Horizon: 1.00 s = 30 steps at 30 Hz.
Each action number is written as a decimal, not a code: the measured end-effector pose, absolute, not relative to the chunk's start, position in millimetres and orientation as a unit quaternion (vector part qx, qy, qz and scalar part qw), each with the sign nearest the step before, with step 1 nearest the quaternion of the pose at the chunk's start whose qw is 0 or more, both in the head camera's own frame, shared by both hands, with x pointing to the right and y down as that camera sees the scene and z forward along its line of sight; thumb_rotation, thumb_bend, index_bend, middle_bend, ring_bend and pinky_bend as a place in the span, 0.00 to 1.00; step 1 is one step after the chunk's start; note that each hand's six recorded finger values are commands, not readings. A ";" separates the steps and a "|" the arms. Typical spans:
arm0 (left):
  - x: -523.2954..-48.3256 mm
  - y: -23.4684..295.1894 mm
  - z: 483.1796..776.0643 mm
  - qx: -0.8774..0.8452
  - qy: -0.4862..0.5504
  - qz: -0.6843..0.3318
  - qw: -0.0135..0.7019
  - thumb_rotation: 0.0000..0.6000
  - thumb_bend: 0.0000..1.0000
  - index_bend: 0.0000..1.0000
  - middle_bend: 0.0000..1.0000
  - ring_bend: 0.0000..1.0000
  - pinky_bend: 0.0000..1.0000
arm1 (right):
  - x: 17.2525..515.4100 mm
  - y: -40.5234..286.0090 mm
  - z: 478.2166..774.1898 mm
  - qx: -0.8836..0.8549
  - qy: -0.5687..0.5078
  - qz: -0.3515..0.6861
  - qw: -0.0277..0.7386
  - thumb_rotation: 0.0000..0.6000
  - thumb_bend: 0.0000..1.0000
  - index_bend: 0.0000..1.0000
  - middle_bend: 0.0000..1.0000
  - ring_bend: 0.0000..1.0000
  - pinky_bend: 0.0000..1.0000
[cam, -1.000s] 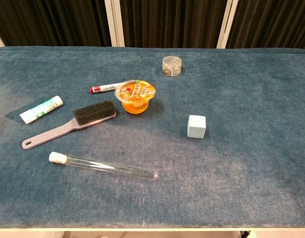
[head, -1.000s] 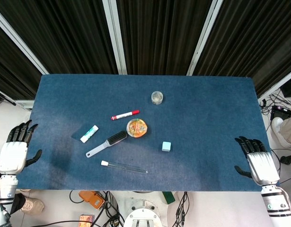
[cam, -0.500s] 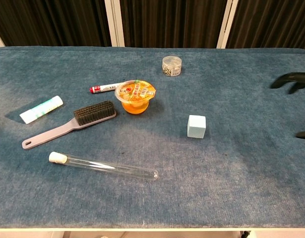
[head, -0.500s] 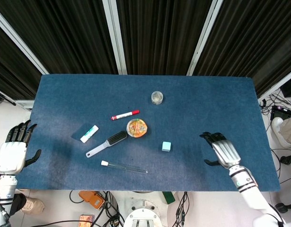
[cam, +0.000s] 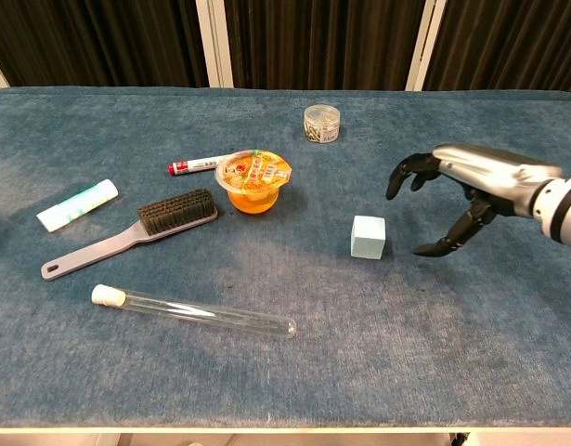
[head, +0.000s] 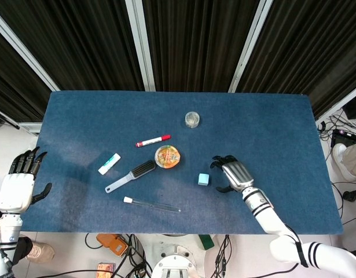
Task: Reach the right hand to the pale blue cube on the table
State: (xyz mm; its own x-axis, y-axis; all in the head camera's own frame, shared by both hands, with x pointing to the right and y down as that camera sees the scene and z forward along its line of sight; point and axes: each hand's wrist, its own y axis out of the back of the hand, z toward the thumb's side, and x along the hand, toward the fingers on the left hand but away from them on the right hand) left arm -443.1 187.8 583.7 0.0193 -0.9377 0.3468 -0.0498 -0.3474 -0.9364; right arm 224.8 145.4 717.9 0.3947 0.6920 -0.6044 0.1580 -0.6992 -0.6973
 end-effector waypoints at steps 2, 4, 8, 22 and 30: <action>-442.8 187.7 583.8 -0.596 0.414 -0.564 0.394 1.00 0.28 0.10 0.00 0.00 0.09 | 219.5 145.9 720.8 -0.790 -0.265 0.479 0.278 1.00 0.28 0.39 0.25 0.29 0.21; -442.2 187.9 584.1 -0.597 0.412 -0.564 0.395 1.00 0.28 0.10 0.00 0.00 0.09 | 215.8 146.4 723.0 -0.791 -0.262 0.478 0.276 1.00 0.28 0.40 0.25 0.29 0.21; -441.9 188.1 584.6 -0.597 0.411 -0.564 0.396 1.00 0.28 0.10 0.00 0.00 0.09 | 210.0 147.4 729.1 -0.794 -0.258 0.480 0.272 1.00 0.28 0.41 0.25 0.29 0.21; -441.4 188.3 585.1 -0.600 0.407 -0.563 0.397 1.00 0.28 0.10 0.00 0.00 0.09 | 194.4 135.9 737.7 -0.794 -0.272 0.468 0.277 1.00 0.35 0.72 0.29 0.34 0.24; -442.9 187.9 585.0 -0.598 0.410 -0.565 0.394 1.00 0.28 0.10 0.00 0.00 0.09 | 198.0 105.9 705.6 -0.787 -0.355 0.422 0.278 1.00 0.38 0.72 0.29 0.36 0.24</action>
